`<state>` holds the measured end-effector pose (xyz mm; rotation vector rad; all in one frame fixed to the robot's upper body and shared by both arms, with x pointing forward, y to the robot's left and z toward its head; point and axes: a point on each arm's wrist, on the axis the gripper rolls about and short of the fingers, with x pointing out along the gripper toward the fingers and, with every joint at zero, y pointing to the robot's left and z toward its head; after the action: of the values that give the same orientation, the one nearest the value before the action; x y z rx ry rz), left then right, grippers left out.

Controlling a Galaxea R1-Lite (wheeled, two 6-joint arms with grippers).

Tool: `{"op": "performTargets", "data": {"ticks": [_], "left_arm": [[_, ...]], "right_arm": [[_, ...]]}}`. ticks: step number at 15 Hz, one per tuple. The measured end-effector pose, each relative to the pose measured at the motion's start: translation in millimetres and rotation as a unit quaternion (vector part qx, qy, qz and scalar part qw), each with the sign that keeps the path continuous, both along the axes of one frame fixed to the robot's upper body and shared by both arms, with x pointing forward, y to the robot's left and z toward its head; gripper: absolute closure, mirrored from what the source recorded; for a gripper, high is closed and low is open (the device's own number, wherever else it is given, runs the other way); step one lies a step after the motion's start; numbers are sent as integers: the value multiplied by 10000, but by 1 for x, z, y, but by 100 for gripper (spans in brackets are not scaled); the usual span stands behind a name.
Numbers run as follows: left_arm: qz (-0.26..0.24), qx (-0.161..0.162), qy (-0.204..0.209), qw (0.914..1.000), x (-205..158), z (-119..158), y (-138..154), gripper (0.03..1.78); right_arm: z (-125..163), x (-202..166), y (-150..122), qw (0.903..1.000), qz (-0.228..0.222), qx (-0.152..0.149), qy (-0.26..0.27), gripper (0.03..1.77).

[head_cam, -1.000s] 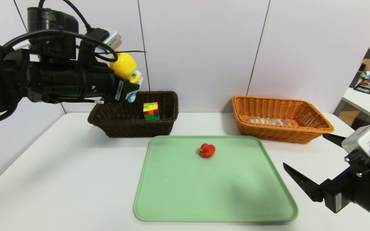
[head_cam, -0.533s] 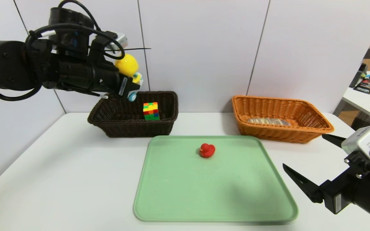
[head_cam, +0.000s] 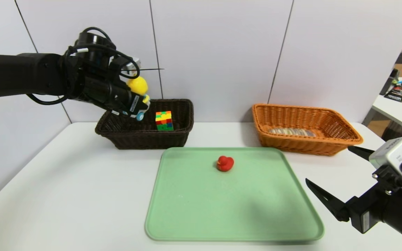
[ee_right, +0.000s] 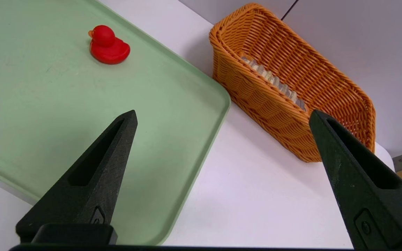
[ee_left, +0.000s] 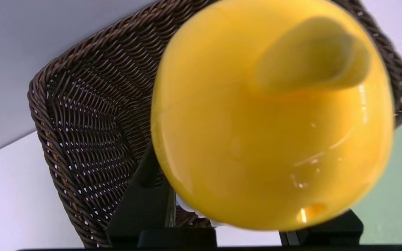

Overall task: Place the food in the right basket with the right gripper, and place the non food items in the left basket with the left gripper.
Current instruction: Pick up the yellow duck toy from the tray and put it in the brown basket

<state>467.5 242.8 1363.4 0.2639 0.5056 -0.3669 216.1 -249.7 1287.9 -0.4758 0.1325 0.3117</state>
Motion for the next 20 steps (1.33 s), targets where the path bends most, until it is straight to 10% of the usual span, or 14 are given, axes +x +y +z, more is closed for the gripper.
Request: {"op": "performTargets", "data": {"ticks": [20], "left_arm": [[303,80,702,9970,45,-68,12,106]], "right_arm": [[-5,1,4,9998,84,-94,120,11]]}}
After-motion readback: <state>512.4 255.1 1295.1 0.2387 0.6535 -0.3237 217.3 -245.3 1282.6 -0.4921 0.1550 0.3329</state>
